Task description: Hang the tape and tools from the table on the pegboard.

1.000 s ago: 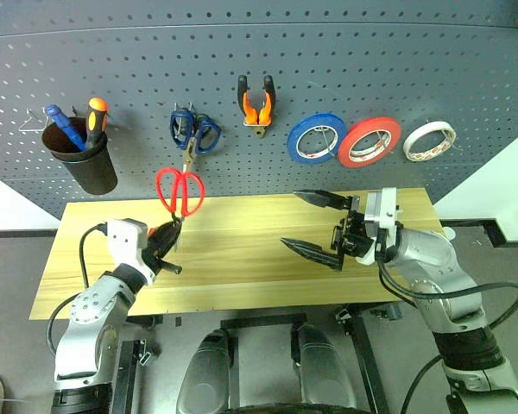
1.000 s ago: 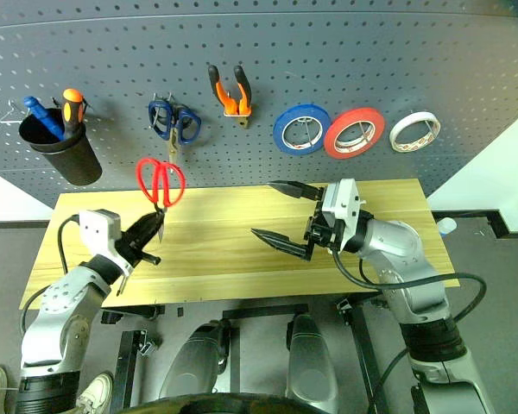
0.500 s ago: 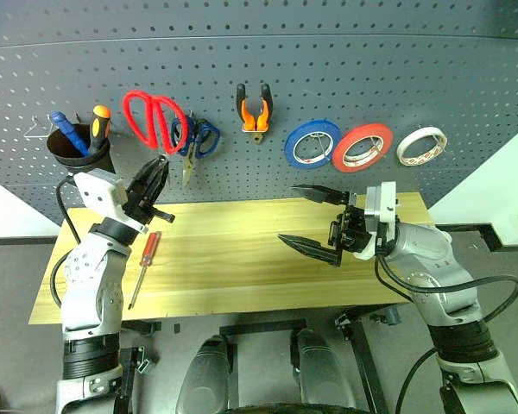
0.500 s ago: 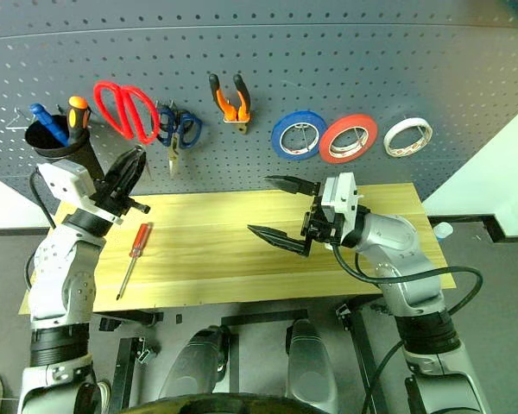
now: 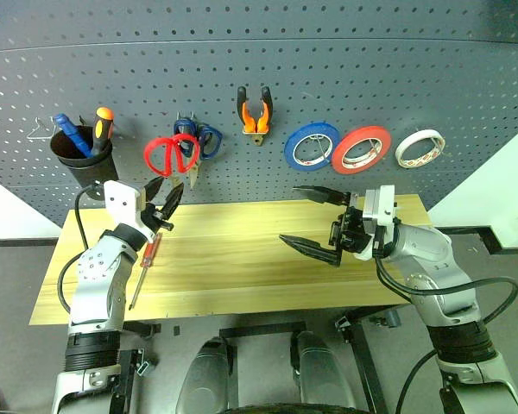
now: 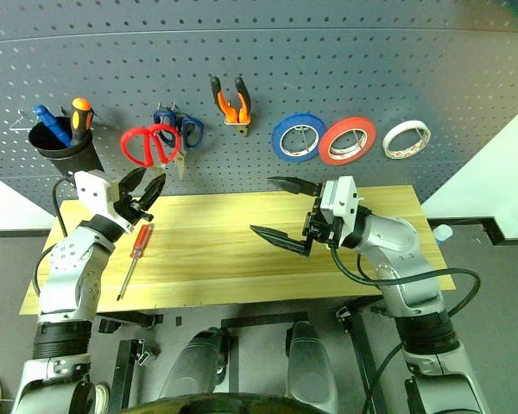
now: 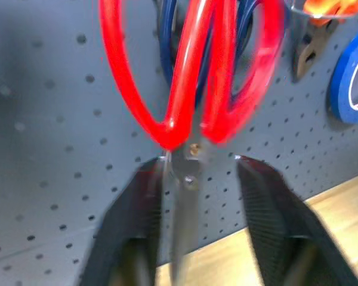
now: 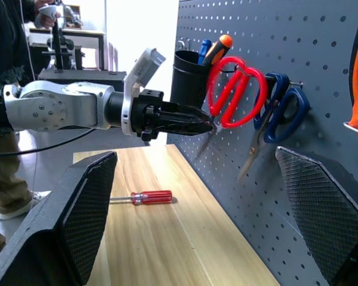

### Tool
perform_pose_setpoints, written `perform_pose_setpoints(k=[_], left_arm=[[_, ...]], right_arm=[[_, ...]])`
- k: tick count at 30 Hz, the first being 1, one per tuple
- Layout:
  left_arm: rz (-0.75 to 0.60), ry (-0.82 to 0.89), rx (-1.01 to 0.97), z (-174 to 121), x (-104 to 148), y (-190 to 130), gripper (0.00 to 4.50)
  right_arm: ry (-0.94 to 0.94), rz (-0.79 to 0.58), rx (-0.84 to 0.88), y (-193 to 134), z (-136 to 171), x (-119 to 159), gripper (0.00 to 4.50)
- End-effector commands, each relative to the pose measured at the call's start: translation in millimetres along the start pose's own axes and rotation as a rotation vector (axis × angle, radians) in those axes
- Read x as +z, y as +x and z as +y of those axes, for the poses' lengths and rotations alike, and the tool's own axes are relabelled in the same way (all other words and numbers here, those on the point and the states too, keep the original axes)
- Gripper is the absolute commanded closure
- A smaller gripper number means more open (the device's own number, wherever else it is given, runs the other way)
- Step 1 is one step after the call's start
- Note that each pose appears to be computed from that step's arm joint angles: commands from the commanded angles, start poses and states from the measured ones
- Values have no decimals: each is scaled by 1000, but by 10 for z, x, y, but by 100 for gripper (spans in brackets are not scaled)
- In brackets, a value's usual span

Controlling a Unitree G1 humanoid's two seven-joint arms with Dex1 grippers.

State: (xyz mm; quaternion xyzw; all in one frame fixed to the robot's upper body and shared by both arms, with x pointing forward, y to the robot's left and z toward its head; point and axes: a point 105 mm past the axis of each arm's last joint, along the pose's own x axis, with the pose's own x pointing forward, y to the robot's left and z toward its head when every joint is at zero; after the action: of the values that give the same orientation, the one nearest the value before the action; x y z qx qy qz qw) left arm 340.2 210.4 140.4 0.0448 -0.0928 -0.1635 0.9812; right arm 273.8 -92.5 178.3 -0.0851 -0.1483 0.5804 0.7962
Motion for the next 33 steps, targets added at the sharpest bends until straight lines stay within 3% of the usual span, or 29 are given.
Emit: perform_pose_setpoints(k=[1,10,13,16,17,21,30,33], left_arm=[[99,-5,58,146,-114,-99,172],[624,-127,329,683,-985,-703,172],[739,-142,346,732,-1126,-829,114],[847,-162,362,738,-1238,-867,12],[894,-166,361,735,-1294,-874,4],[996,-209,385,769,-1417,-860,4],[1067,-223,285,655,-1548,-652,4],[1083,-218,295,691,-1558,-633,66]], right_arm=[[-32,21,34,-32,60,-28,0],[50,62,127,-37,244,-198,0],[68,72,130,-30,267,-248,0],[77,75,129,-29,284,-267,0],[79,75,128,-29,287,-270,0],[84,80,119,-39,298,-274,0],[81,94,79,-79,292,-272,0],[69,96,63,-86,262,-258,0]])
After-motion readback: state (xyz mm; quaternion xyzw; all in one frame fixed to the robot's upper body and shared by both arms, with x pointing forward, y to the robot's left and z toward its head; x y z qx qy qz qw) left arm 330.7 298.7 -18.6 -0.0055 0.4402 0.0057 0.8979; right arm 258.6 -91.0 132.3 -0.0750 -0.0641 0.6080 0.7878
